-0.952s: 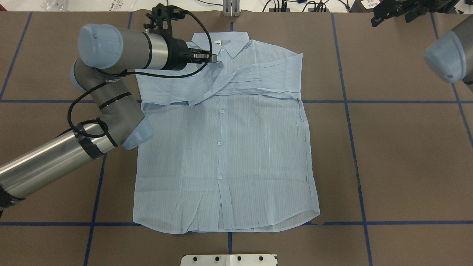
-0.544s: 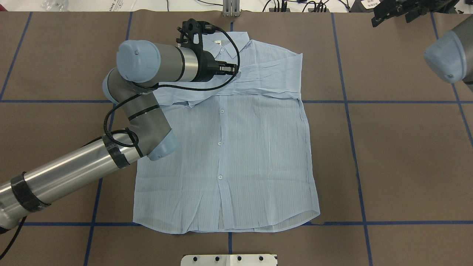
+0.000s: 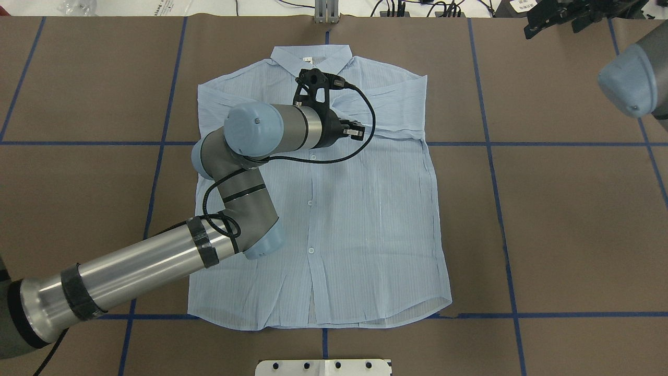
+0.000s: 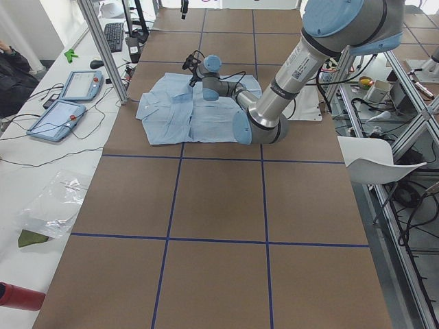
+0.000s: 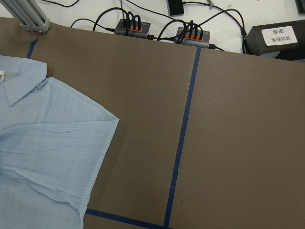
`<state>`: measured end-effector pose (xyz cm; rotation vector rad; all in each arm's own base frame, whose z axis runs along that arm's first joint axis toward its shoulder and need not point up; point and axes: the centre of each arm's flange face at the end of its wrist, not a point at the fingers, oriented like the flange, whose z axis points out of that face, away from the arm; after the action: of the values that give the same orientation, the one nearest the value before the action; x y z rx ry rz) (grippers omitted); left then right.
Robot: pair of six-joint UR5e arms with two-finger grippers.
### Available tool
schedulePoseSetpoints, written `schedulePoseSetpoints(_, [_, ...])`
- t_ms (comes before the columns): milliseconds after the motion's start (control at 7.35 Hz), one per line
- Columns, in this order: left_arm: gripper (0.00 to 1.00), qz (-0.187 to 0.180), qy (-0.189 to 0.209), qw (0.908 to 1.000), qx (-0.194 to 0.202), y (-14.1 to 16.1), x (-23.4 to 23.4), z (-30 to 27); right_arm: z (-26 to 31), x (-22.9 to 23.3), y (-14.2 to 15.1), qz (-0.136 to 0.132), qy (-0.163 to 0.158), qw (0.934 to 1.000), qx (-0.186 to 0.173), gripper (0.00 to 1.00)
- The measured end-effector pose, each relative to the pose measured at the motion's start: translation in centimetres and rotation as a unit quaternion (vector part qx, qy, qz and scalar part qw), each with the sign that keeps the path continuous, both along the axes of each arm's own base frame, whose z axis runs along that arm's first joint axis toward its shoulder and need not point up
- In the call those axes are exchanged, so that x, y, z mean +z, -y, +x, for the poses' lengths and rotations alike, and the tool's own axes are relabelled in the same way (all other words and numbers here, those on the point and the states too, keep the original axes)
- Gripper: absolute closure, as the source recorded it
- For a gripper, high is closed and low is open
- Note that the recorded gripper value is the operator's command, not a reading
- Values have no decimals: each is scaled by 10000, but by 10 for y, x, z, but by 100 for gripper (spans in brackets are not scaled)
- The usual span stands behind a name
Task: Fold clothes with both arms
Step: 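Carry the grasped sleeve across the shirt body with the left gripper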
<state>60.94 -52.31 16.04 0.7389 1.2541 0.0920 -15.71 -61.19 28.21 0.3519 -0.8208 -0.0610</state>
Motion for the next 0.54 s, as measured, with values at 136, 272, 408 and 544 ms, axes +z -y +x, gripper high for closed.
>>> schedulePoseSetpoints(136, [1,-47,100,9999,-38,-2,-6,10,0,0,0,-1,-3,10000,1,0])
schedulePoseSetpoints(272, [1,-87,100,9999,-26,-8,-12,18,0,0,0,0,-4,10000,1,1])
schedulePoseSetpoints(408, [0,-168,26,9999,2,-14,-18,23,-1,0,0,1,-4,10000,-2,0])
schedulePoseSetpoints(544, [0,-254,-31,9997,10,-16,-20,24,-3,1,0,-14,-2,10000,-8,0])
